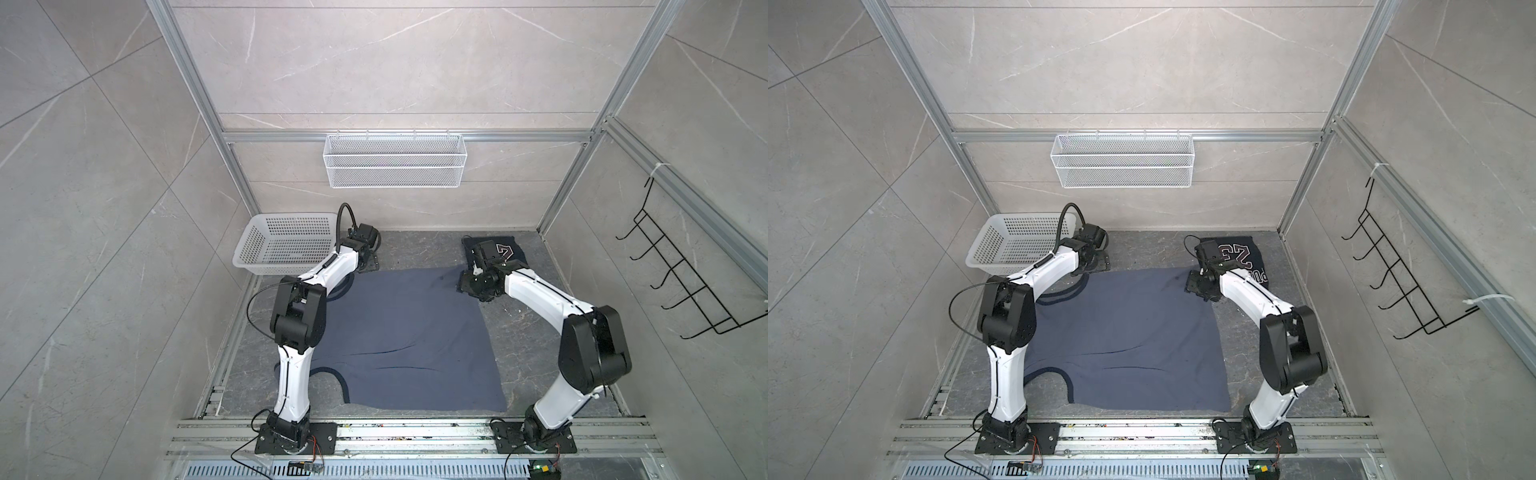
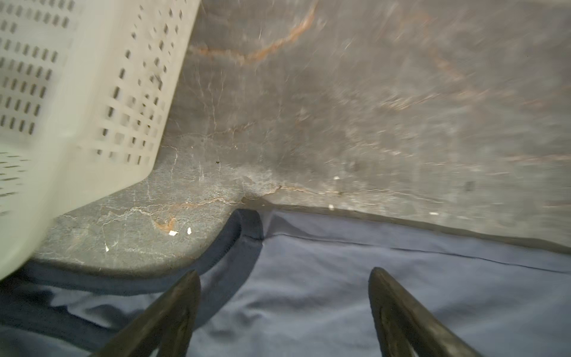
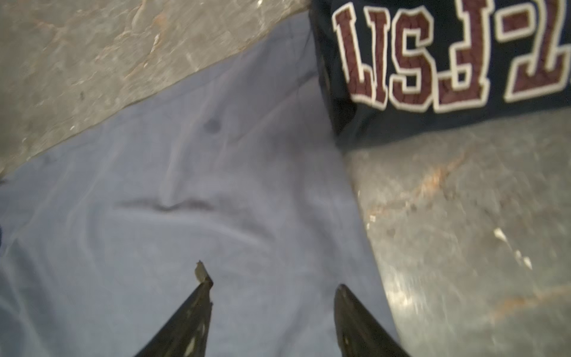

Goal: Fold and stack the tank tops

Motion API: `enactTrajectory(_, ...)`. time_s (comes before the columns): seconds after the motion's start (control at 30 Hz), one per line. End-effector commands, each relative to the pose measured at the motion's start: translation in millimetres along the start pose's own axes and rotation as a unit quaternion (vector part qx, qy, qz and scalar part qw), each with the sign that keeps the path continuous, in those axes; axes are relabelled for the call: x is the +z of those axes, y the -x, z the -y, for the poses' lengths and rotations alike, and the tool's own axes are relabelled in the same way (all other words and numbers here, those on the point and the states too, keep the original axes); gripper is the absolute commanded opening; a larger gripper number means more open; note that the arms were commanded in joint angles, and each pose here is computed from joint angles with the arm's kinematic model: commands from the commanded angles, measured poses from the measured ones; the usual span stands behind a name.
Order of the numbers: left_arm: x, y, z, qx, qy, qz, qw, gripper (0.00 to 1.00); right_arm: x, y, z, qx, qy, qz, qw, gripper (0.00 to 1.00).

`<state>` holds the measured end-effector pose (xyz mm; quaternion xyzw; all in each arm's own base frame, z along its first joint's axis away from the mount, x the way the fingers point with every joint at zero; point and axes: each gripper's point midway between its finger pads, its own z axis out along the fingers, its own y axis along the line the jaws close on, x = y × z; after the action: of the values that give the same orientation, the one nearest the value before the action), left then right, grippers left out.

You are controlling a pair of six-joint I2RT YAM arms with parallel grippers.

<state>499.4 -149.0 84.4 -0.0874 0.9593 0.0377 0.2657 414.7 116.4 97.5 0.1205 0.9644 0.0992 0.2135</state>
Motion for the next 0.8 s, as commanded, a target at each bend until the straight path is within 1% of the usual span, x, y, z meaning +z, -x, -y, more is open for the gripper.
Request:
enactTrajectory(0.0, -2.1, 13.8, -10.3, 0.004, 0.010, 0.004, 1.000, 0.85, 10.6, 26.4, -10.8, -0.020, 0.022, 0.010, 1.000, 0.64)
enactTrajectory(0.17, 15.4, 17.1, -7.7, 0.003, 0.003, -0.003, 1.000, 0.78, 28.8, 48.6, -6.1, -0.013, 0.013, 0.015, 1.000, 0.63)
enactTrajectory(0.33, 28.5, 13.0, -4.7, -0.001, -0.001, -0.021, 1.000, 0.69, 39.5, 58.9, -4.8, -0.011, 0.001, 0.015, 1.000, 0.63)
enactTrajectory(0.63, 39.5, 0.4, -2.9, -0.015, -0.002, -0.043, 0.999, 0.64, 50.5, 75.0, -0.4, -0.006, -0.012, 0.020, 1.000, 0.63)
enactTrajectory(0.73, 44.9, -3.9, -2.4, -0.014, 0.000, -0.049, 0.999, 0.57, 54.4, 80.7, 1.4, -0.005, -0.016, 0.022, 1.000, 0.63)
enactTrajectory(0.77, 46.3, -5.3, -3.1, -0.014, 0.001, -0.052, 0.999, 0.53, 56.4, 81.4, 2.0, -0.004, -0.017, 0.020, 1.000, 0.63)
